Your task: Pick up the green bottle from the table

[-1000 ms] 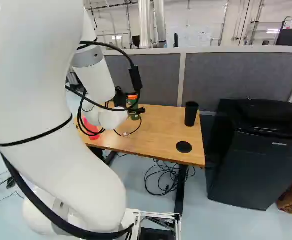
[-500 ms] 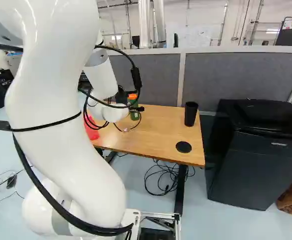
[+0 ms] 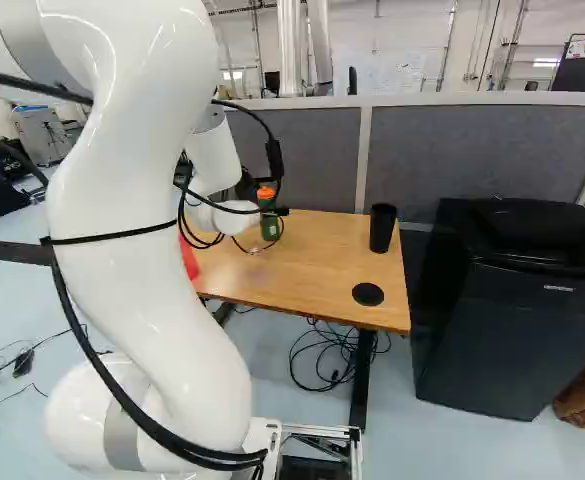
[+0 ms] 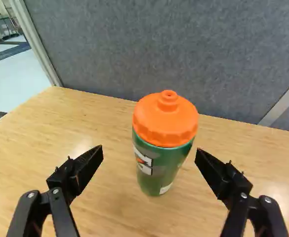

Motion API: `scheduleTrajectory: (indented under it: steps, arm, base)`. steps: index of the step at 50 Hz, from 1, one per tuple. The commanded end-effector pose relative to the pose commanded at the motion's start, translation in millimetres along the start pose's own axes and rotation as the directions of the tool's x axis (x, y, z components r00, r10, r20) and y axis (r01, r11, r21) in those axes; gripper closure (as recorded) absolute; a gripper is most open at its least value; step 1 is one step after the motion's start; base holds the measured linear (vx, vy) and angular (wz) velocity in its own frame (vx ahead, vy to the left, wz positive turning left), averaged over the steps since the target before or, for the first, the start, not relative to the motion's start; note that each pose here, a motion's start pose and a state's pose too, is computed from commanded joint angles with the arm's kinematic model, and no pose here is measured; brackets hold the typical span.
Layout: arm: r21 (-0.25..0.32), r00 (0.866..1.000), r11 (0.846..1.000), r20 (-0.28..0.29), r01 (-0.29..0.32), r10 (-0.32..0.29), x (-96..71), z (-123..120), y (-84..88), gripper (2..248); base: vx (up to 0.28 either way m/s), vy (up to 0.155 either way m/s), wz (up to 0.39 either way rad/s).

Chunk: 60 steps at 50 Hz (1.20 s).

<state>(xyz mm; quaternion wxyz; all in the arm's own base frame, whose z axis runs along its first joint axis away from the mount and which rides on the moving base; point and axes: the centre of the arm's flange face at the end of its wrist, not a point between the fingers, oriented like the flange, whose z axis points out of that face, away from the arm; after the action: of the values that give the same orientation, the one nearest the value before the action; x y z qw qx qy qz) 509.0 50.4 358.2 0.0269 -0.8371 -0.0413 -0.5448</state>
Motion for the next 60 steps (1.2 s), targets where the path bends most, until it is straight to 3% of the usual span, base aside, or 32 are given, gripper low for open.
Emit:
scheduleTrajectory:
  steps: [11,12,16,17,21,22,26,27,32,33,60]
  arm:
    - [-0.001,1.000,1.000,-0.003,-0.001,0.001,1.6,5,0.7,3]
    - [-0.001,1.000,1.000,-0.003,-0.001,0.001,1.7,5,0.8,14]
    - [-0.001,1.000,1.000,-0.003,-0.001,0.001,1.7,5,0.8,14]
    - [-0.001,1.000,1.000,-0.003,-0.001,0.001,1.7,5,0.8,79]
    - [-0.001,1.000,1.000,-0.003,-0.001,0.001,1.7,5,0.8,79]
    - [-0.001,1.000,1.000,-0.003,-0.001,0.001,1.7,5,0.8,147]
    - [-0.001,1.000,1.000,-0.003,-0.001,0.001,1.7,5,0.8,147]
    - [-0.001,1.000,1.000,-0.003,-0.001,0.001,1.7,5,0.8,214]
    - [-0.001,1.000,1.000,-0.003,-0.001,0.001,1.7,5,0.8,214]
    - [-0.001,1.000,1.000,-0.003,-0.001,0.001,1.7,5,0.8,238]
    - [-0.001,0.999,1.000,-0.044,-0.001,0.001,20.9,-7,0.8,238]
  base:
    - [0.000,0.000,0.000]
    - [0.000,0.000,0.000]
    - [0.000,0.000,0.000]
    - [0.000,0.000,0.000]
    - [0.000,0.000,0.000]
    - [0.000,0.000,0.000]
    - [0.000,0.000,0.000]
    - [0.000,0.000,0.000]
    - [0.000,0.000,0.000]
    - [0.000,0.000,0.000]
    - [0.000,0.000,0.000]
